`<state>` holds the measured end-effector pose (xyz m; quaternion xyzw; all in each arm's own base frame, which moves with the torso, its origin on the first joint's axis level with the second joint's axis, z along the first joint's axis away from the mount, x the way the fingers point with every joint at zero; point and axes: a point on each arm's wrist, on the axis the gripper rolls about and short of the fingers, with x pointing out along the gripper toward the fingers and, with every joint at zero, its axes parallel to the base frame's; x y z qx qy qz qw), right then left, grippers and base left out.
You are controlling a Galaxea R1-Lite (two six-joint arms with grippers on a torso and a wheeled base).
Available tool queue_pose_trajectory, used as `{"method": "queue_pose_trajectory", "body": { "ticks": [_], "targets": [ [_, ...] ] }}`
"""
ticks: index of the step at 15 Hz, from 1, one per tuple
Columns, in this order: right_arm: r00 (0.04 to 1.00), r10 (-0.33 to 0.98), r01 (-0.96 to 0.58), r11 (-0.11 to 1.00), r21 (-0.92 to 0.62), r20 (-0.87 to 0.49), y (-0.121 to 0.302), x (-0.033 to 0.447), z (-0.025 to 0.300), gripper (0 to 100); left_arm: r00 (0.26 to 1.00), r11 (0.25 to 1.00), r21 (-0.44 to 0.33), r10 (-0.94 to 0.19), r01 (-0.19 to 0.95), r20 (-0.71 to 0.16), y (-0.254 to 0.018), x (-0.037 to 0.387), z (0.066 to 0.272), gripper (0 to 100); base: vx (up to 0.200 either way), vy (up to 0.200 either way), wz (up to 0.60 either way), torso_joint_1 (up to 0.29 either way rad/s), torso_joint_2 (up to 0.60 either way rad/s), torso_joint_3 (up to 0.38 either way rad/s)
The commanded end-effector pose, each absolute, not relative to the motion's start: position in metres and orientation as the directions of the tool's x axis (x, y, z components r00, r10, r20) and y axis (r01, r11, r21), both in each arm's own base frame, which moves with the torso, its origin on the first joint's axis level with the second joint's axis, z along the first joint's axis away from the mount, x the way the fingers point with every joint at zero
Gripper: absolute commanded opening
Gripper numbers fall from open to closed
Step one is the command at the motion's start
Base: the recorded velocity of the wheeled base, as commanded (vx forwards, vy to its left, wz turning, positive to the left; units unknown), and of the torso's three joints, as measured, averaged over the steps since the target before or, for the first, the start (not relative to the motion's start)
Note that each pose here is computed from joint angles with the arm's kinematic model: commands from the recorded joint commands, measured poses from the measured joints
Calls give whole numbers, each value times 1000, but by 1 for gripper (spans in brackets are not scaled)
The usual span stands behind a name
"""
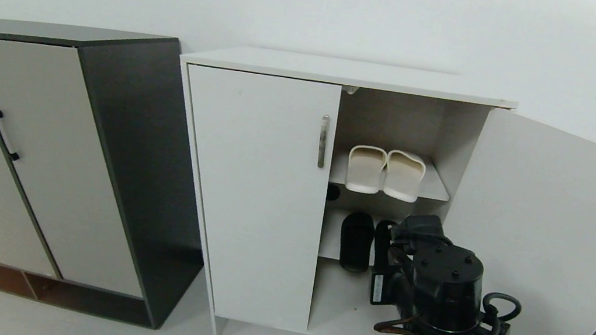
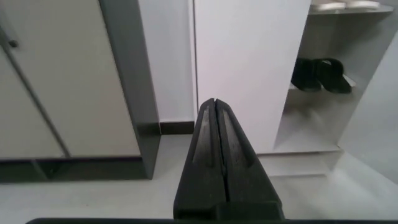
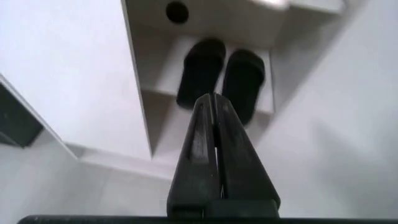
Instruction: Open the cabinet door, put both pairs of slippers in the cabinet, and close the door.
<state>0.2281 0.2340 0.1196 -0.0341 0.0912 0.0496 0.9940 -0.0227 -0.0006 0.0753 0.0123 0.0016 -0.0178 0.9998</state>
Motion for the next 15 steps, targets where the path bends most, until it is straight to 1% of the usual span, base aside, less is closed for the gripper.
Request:
{"method": "queue_pose_trajectory", "body": {
  "ticks": [1, 5, 15],
  "targets": [
    [977, 93, -107, 992, -63, -189, 234, 228, 118, 0, 999, 999, 24, -35, 35, -3, -1, -23, 75, 0, -200, 0, 0, -2, 2, 2],
    [977, 92, -106, 992, -64, -190, 234, 228, 117, 0, 999, 999, 24, -35, 35, -3, -1, -23, 75, 0, -200, 0, 0, 1, 2, 5],
    [976, 93, -109, 992, -70, -197, 235, 228, 114, 0, 999, 999, 23, -35, 35, -3, -1, -23, 75, 0, 0, 0, 0, 0, 0, 0]
  ]
}}
